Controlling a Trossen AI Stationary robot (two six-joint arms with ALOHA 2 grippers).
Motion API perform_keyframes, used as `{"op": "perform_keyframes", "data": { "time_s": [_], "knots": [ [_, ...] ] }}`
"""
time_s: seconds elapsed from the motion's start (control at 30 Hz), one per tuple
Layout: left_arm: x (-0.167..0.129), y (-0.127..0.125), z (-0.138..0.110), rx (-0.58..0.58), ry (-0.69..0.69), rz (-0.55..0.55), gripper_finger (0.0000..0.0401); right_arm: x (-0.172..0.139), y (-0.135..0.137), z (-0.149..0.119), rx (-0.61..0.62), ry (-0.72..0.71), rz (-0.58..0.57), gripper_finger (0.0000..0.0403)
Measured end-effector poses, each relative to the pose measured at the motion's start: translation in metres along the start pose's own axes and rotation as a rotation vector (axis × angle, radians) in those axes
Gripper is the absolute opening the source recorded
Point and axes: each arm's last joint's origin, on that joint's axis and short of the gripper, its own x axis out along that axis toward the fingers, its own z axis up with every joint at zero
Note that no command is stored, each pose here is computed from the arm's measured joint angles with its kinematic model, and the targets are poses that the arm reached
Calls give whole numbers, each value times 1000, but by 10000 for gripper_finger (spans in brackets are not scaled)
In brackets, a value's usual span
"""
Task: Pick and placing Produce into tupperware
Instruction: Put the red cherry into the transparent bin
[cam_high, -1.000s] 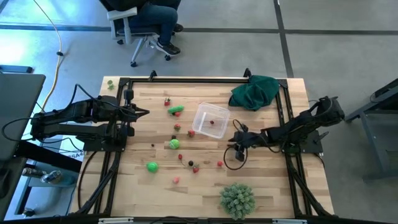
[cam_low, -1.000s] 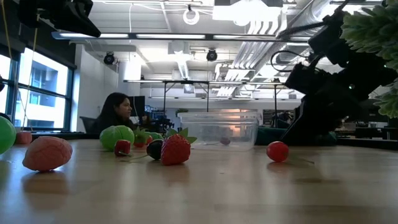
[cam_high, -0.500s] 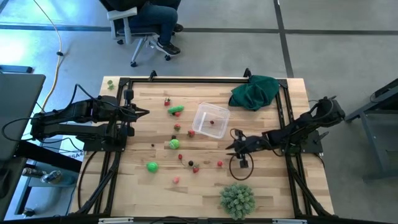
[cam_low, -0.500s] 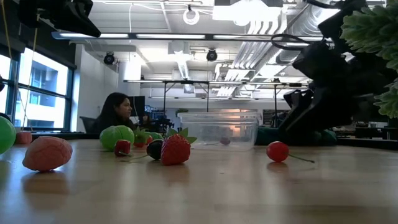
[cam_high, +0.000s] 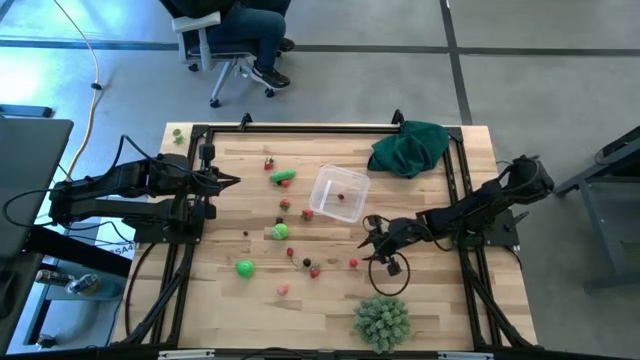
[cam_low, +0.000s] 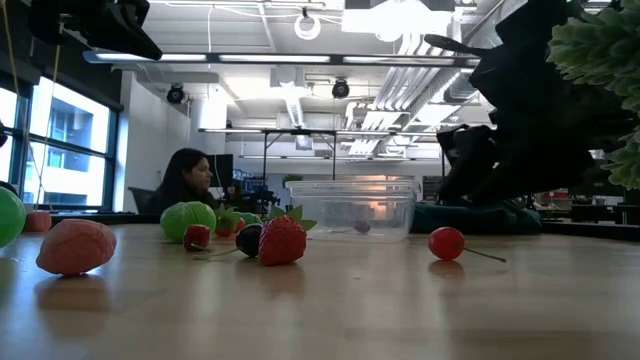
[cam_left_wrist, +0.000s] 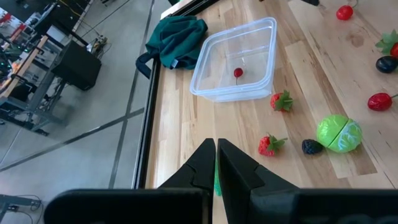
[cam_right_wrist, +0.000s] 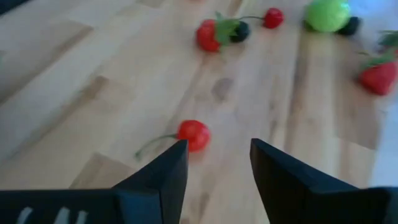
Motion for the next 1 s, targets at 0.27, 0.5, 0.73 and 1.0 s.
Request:
{"op": "perform_keyframes", "data": {
  "time_s": [0.27,0.5,0.73,1.0],
  "knots": [
    [0,0,0,0,0,0,10,24,-1,8,-66,32,73,182],
    [0,0,0,0,0,0,10,40,0,0,-70,92,88,196],
    [0,0,0,0,0,0,10,40,0,0,-69,92,88,200],
    [0,0,0,0,0,0,10,39,-5,-1,-55,86,105,184]
  ]
}}
